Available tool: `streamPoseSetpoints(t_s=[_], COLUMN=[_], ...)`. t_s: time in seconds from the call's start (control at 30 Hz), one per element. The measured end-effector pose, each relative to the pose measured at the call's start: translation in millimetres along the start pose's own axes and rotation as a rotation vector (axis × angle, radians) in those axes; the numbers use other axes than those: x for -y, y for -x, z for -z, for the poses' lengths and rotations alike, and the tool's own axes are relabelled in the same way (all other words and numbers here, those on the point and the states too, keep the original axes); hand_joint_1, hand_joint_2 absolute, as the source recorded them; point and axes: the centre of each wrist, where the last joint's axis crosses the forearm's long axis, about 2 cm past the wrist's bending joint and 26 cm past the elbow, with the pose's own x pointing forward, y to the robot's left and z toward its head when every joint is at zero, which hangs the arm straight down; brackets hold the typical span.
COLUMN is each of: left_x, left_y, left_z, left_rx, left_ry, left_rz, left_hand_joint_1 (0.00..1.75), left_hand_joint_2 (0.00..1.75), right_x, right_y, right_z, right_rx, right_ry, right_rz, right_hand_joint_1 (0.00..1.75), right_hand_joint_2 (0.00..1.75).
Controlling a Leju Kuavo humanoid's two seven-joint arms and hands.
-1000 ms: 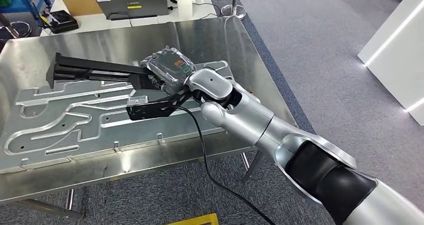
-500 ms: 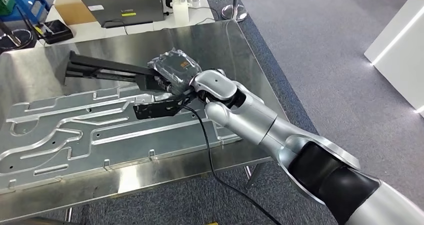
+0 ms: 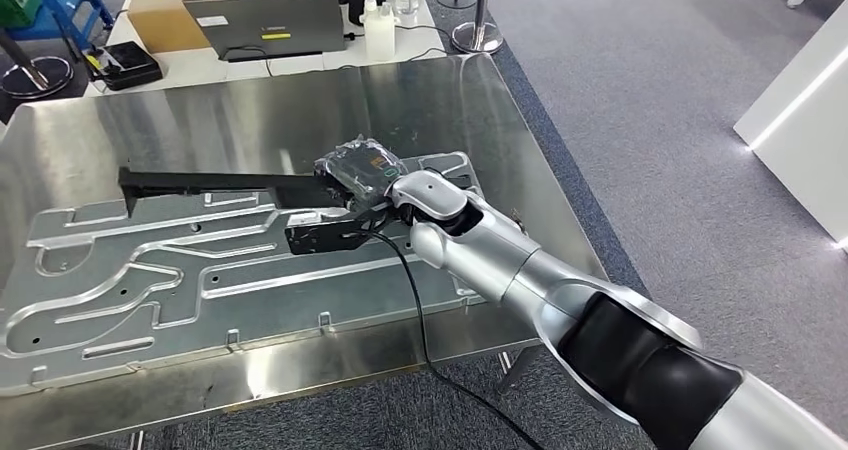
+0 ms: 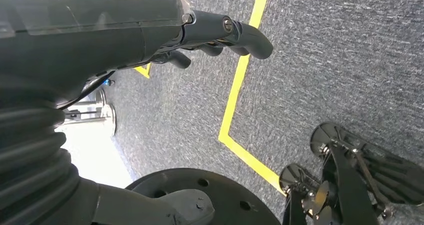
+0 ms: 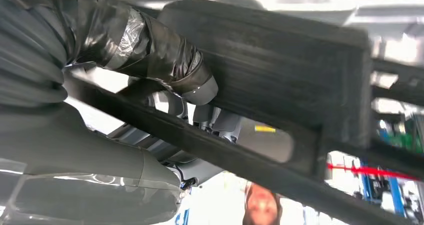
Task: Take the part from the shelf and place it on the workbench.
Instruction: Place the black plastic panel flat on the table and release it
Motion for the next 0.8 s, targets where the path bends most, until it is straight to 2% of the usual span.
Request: streamPoseSetpoints(t_s=[0.07,0.2,0.37,0.5,0.8], left_x=[0,0,0,0,0], left_y=[0,0,1,1,1], left_z=[0,0,0,0,0], left_rx=[0.001,0.005,0.001,-0.005,-0.014], left_ry=[0.0,0.0,0.006,0.004,0.015], left_rz=[0.002,0.003,0.0,-0.006,-0.013], left_hand_joint_1=[0.0,0.0,0.0,0.0,0.0], left_hand_joint_2=[1.75,1.75,1.75,0.0,0.0], right_x=[-7,-21,-42,-50,-54], right_y=[2,6,18,25,30], right_z=[1,2,-5,-9,-11], right_rx=[-0.017,-0.058,-0.118,-0.145,-0.153], right_ry=[-0.024,-0.066,-0.125,-0.152,-0.171], right_rz=[0.001,0.005,0.014,0.018,0.028], right_hand_joint_1=[1.75,0.0,0.0,0.0,0.0], right_hand_joint_2=[1.75,0.0,0.0,0.0,0.0])
